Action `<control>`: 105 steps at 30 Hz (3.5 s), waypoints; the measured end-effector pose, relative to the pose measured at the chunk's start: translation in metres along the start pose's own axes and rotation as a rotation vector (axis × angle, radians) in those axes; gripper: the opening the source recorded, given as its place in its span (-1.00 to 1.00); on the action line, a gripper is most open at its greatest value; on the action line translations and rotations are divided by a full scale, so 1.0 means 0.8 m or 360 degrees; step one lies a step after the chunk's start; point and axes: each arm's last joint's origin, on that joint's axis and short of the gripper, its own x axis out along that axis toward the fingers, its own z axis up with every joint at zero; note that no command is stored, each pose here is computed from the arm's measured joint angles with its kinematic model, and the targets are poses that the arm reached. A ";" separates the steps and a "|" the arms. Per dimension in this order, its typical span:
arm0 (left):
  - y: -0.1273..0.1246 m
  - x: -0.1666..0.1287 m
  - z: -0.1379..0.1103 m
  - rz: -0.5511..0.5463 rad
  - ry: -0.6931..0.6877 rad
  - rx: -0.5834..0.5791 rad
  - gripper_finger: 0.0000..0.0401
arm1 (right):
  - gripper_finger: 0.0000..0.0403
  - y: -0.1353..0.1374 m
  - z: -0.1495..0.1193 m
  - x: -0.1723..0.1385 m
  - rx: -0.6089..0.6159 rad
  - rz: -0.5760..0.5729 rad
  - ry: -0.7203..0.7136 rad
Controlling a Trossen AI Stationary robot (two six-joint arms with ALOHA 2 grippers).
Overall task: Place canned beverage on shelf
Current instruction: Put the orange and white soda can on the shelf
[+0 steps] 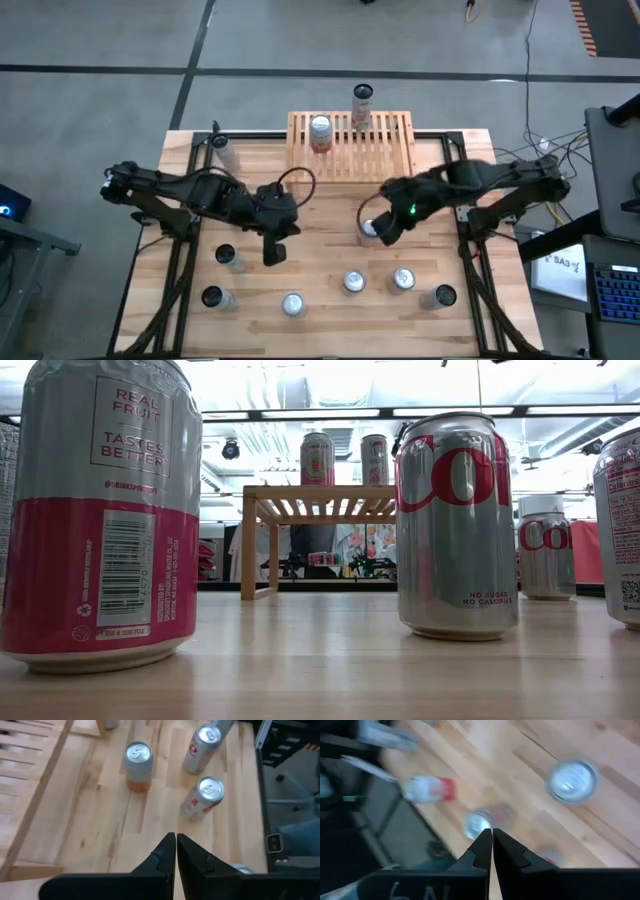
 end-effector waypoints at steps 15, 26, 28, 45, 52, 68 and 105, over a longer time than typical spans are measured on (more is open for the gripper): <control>-0.020 -0.037 -0.031 0.0218 -0.0156 -0.0022 -1.00 | -0.92 -0.011 0.002 0.063 -0.0043 -0.0510 0.0099; -0.033 -0.049 -0.041 0.0129 -0.0121 -0.0065 -1.00 | -0.11 -0.012 0.017 0.092 0.0155 -0.0562 0.0079; -0.032 -0.050 -0.041 0.0164 -0.0144 -0.0062 -1.00 | 0.10 -0.012 0.022 0.098 0.0169 -0.0575 0.0077; -0.031 -0.051 -0.042 0.0210 -0.0150 -0.0023 -1.00 | 0.88 -0.046 0.063 0.153 0.0259 -0.0891 0.0148; -0.029 -0.051 -0.043 0.0256 -0.0153 -0.0014 -1.00 | 0.88 -0.049 0.064 0.171 0.0232 -0.0931 0.0196; -0.029 -0.051 -0.043 0.0286 -0.0174 -0.0017 -1.00 | 0.88 -0.057 0.061 0.187 0.0217 -0.0921 0.0205; -0.002 -0.059 -0.011 0.0393 -0.0340 -0.0023 -1.00 | 0.42 0.006 0.076 0.036 -0.0139 -0.0439 0.0029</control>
